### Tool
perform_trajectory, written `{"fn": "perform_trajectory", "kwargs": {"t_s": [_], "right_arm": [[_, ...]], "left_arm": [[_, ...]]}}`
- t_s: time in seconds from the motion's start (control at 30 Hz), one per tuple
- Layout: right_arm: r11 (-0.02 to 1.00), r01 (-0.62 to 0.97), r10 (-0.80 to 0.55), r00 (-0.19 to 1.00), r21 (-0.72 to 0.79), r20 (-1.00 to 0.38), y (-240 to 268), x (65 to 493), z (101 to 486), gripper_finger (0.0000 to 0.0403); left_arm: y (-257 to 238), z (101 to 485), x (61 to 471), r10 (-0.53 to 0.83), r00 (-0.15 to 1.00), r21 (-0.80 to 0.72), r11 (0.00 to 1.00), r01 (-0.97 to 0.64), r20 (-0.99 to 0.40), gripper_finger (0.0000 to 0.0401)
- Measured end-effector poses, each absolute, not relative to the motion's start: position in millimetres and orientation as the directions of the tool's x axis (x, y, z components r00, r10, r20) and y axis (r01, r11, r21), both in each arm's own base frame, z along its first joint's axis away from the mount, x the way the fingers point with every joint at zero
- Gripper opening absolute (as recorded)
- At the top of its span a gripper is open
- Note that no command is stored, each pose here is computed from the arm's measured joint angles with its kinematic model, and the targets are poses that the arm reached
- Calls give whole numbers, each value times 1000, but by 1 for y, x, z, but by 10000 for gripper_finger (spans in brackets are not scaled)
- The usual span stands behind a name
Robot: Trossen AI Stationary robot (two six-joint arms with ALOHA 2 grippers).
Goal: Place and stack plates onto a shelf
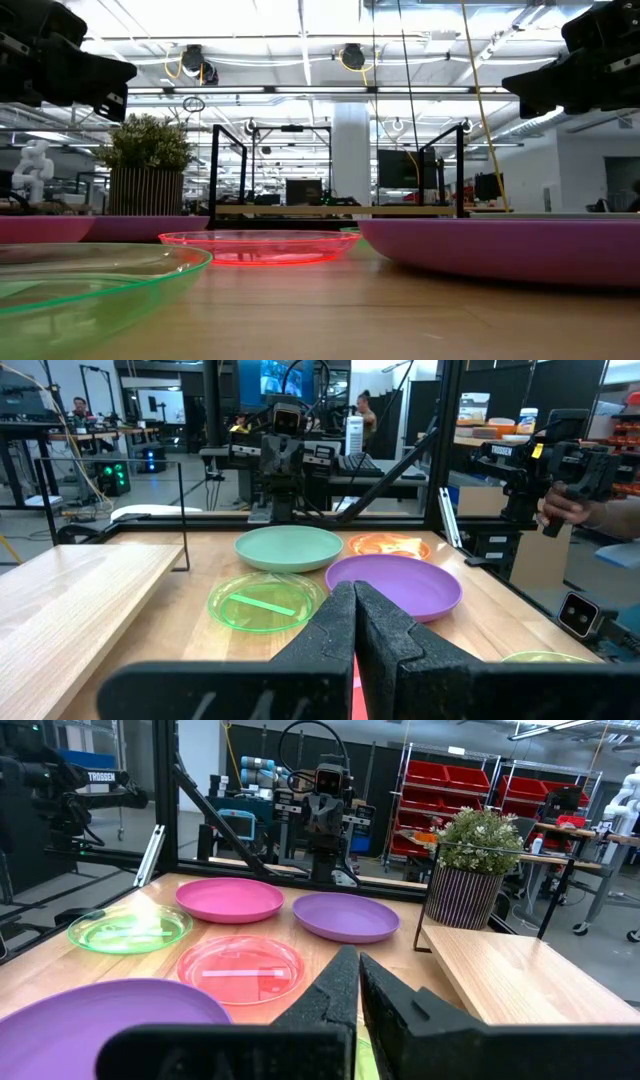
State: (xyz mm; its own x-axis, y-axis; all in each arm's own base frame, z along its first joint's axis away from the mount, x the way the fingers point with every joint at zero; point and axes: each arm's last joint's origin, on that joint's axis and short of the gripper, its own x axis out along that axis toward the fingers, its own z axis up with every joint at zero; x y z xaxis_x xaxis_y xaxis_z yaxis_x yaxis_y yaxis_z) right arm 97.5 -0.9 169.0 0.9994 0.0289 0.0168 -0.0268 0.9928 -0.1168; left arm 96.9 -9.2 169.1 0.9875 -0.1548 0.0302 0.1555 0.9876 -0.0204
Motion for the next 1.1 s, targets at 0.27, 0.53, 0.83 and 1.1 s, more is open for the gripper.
{"fn": "perform_trajectory", "kwargs": {"t_s": [0.27, 0.53, 0.83, 1.1], "right_arm": [[991, -26, 29, 999, -128, 17, -1, 97, 169, 0], [995, -23, 27, 999, -94, 40, -1, 97, 172, 0], [995, 41, -43, 999, -93, -25, -3, 102, 184, 0], [995, 45, -49, 998, -92, -48, -3, 112, 230, 0]], "left_arm": [[-9, 169, 97, -155, 987, -20, 988, 156, 30, 1], [-9, 169, 97, -155, 987, -21, 988, 156, 30, 1], [-9, 169, 97, -155, 987, -20, 988, 156, 30, 1], [-9, 169, 97, -155, 988, -21, 988, 155, 31, 1]]}}
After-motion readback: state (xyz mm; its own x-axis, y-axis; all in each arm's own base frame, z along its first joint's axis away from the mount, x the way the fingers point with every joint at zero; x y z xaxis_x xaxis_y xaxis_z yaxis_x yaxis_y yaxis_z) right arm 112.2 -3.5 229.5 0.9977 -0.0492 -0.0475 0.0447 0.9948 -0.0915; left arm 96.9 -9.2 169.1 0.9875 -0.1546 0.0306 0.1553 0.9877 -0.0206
